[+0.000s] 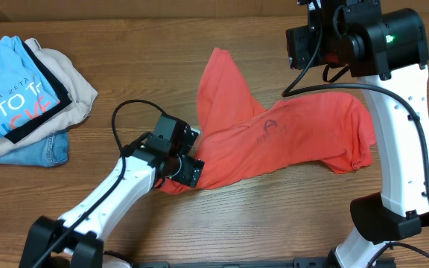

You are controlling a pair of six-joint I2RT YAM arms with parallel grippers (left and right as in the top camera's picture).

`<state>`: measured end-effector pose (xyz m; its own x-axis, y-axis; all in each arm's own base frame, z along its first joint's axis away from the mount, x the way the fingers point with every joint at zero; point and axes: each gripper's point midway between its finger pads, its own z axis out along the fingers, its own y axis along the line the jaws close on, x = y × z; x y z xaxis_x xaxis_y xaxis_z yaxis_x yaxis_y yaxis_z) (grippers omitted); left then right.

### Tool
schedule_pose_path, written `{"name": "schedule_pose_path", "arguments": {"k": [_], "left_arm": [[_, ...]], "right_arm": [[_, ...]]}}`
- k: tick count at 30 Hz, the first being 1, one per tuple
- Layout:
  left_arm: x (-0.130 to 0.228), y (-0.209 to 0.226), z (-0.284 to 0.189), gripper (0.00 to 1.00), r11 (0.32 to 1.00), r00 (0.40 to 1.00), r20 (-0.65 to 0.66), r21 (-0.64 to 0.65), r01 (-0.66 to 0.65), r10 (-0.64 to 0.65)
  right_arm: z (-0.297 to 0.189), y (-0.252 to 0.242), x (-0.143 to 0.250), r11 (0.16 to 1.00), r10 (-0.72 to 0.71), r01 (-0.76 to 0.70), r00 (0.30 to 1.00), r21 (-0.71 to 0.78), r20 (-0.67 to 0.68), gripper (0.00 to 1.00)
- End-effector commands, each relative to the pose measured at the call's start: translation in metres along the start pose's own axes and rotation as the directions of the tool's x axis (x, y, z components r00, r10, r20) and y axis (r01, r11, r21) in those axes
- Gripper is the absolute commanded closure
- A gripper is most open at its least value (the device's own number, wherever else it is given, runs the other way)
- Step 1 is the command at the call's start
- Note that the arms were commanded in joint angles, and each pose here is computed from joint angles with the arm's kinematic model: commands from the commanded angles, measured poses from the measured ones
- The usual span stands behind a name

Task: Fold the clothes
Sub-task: 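Grasp the shirt's lower edge with the left gripper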

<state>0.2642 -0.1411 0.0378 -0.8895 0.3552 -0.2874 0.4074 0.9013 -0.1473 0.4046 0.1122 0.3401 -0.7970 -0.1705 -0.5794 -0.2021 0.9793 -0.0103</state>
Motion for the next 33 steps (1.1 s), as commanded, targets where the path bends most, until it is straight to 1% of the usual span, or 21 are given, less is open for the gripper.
{"name": "schedule_pose_path", "arguments": {"k": [1, 4, 7, 11, 13, 16, 17, 20, 24, 26, 31, 33], "left_arm": [[-0.001, -0.009, 0.009, 0.23, 1.000, 1.000, -0.025, 0.029, -0.013, 0.013], [0.000, -0.014, 0.012, 0.26, 0.999, 0.999, -0.035, 0.033, -0.029, 0.030], [-0.004, -0.016, 0.013, 0.27, 0.999, 0.999, -0.020, 0.035, -0.037, 0.038], [-0.011, -0.017, 0.013, 0.27, 0.998, 0.999, 0.009, 0.036, -0.042, 0.042], [-0.015, -0.015, 0.013, 0.25, 0.999, 0.999, 0.026, 0.025, -0.045, 0.044], [-0.023, -0.013, 0.010, 0.25, 0.999, 0.998, 0.052, 0.010, -0.048, 0.047], [-0.026, -0.014, 0.009, 0.26, 0.999, 0.997, 0.059, 0.011, -0.049, 0.048], [-0.027, -0.017, 0.008, 0.39, 0.998, 0.997, 0.060, 0.029, -0.049, 0.048], [-0.020, -0.026, 0.008, 0.55, 0.996, 0.999, 0.031, 0.080, -0.047, 0.044], [-0.016, -0.028, 0.008, 0.57, 0.994, 0.999, 0.018, 0.097, -0.045, 0.043], [-0.005, -0.027, 0.009, 0.55, 0.995, 0.999, -0.022, 0.095, -0.027, 0.030], [-0.002, -0.027, 0.011, 0.56, 0.995, 0.999, -0.030, 0.096, -0.023, 0.026]], "right_arm": [[-0.012, -0.001, -0.004, 1.000, 0.011, -0.011, 0.999, -0.006, 0.035, 0.40], [-0.012, -0.001, -0.004, 1.000, 0.011, -0.011, 0.999, -0.006, 0.035, 0.41], [-0.012, -0.001, -0.004, 1.000, 0.011, -0.010, 0.999, -0.006, 0.034, 0.40], [-0.012, -0.001, -0.004, 1.000, 0.011, -0.011, 0.999, -0.006, 0.034, 0.41], [-0.012, -0.001, -0.004, 1.000, 0.011, -0.011, 0.999, -0.006, 0.034, 0.41], [-0.012, -0.001, -0.004, 1.000, 0.011, -0.011, 0.999, -0.006, 0.034, 0.41], [-0.012, -0.001, -0.004, 1.000, 0.011, -0.011, 0.999, -0.006, 0.034, 0.40], [-0.012, -0.001, -0.004, 1.000, 0.011, -0.011, 0.999, -0.006, 0.035, 0.41], [-0.012, -0.001, -0.004, 1.000, 0.011, -0.011, 0.999, -0.006, 0.035, 0.40], [-0.012, -0.001, -0.004, 1.000, 0.011, -0.010, 0.999, -0.006, 0.035, 0.40], [-0.012, -0.001, -0.004, 1.000, 0.011, -0.011, 0.999, -0.006, 0.035, 0.40], [-0.012, -0.001, -0.004, 1.000, 0.011, -0.011, 0.999, -0.006, 0.035, 0.40]]}}
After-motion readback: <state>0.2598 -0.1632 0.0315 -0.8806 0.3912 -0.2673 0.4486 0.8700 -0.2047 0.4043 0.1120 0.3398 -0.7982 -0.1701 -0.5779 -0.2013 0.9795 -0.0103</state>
